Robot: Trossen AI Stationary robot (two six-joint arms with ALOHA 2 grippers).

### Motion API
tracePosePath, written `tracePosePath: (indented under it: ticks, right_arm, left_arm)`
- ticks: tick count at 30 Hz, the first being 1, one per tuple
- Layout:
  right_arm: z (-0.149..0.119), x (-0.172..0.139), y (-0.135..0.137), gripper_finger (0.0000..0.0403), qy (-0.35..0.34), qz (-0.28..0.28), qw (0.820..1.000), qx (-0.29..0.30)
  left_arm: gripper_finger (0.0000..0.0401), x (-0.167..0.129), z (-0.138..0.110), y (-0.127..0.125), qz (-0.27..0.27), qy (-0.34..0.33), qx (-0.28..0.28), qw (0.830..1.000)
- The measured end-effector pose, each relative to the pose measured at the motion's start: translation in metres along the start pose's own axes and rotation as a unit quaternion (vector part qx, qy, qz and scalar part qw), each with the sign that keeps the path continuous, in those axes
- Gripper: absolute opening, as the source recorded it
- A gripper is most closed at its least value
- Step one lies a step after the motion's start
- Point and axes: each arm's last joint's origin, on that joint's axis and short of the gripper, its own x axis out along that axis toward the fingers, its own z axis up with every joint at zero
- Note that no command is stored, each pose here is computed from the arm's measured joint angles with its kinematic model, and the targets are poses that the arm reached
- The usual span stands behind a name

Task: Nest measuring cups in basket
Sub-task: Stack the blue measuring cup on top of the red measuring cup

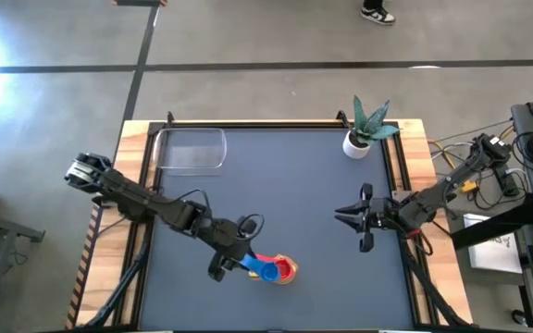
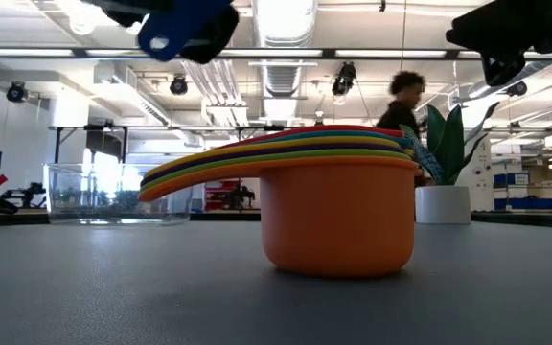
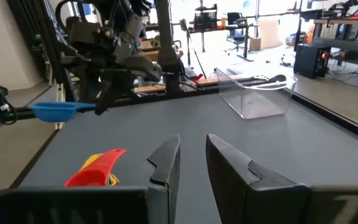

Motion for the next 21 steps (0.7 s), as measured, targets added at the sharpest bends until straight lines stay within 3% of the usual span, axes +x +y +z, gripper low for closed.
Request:
tracePosePath:
  ticks: [13,21]
  right_arm:
    - [0.000,0.000,0.000,0.0068,-0.001,0.001,1.000,-0.008]
    - [0.000,0.000,0.000,0.0068,0.000,0.006,1.000,-0.013]
  left_arm:
    - [0.0134,0.038,0.012,0.021,0.012,0.029,0.004,1.000]
    - [0.0134,0.066,0.011,0.031,0.010,0.110,-0.019,0.994]
